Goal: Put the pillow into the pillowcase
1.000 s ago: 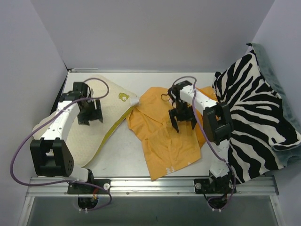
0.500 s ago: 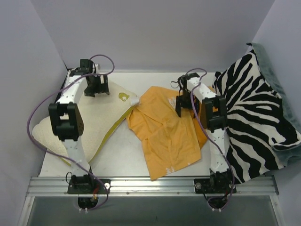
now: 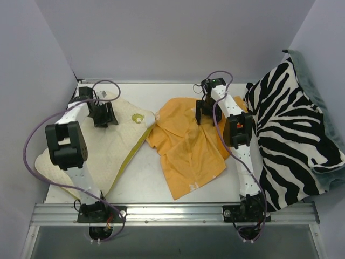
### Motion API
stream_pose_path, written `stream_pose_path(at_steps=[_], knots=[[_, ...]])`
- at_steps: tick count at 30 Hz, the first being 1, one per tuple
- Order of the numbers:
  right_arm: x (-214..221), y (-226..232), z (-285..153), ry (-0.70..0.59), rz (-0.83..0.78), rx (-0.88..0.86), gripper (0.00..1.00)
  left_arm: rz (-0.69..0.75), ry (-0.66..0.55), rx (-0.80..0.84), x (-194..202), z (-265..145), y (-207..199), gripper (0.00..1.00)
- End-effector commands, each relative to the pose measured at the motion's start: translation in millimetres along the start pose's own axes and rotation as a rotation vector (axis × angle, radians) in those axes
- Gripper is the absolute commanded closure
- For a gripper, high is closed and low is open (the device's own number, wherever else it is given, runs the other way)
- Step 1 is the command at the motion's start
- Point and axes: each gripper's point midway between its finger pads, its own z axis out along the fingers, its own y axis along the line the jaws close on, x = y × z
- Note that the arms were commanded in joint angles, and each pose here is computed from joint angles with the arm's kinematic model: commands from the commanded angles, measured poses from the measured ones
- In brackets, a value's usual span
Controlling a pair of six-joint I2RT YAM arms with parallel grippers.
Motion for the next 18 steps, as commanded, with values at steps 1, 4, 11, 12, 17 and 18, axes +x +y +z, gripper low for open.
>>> stream_pose_path(at_steps=[1, 4, 11, 12, 17, 18], knots=[[-28.7, 12.0, 11.6, -0.103, 0.003, -0.022, 0.22, 0.116, 0.075, 0.001, 41.8, -16.5, -26.2, 0.34], [-38.7, 16.0, -6.3, -0.163, 0.01, -0.046, 0.2, 0.219, 0.053, 0.027, 54.5, -33.5, -52.1, 0.23], [-15.6, 3.2, -69.2, -0.192, 0.026, -0.097, 0.04, 0.407, 0.0, 0.024, 78.0, -72.8, -82.0, 0.08], [0.5, 1.4, -78.0, -0.176, 0.023, -0.098, 0.03, 0.408, -0.023, 0.023, 75.4, -80.7, -84.1, 0.07], [69.7, 13.3, -80.1, -0.056, -0.068, -0.092, 0.02, 0.426, -0.099, -0.039, 48.2, -101.4, -90.2, 0.03], [80.5, 17.9, -85.7, -0.05, -0.087, -0.105, 0.02, 0.445, -0.098, -0.052, 44.0, -100.6, -91.0, 0.03]])
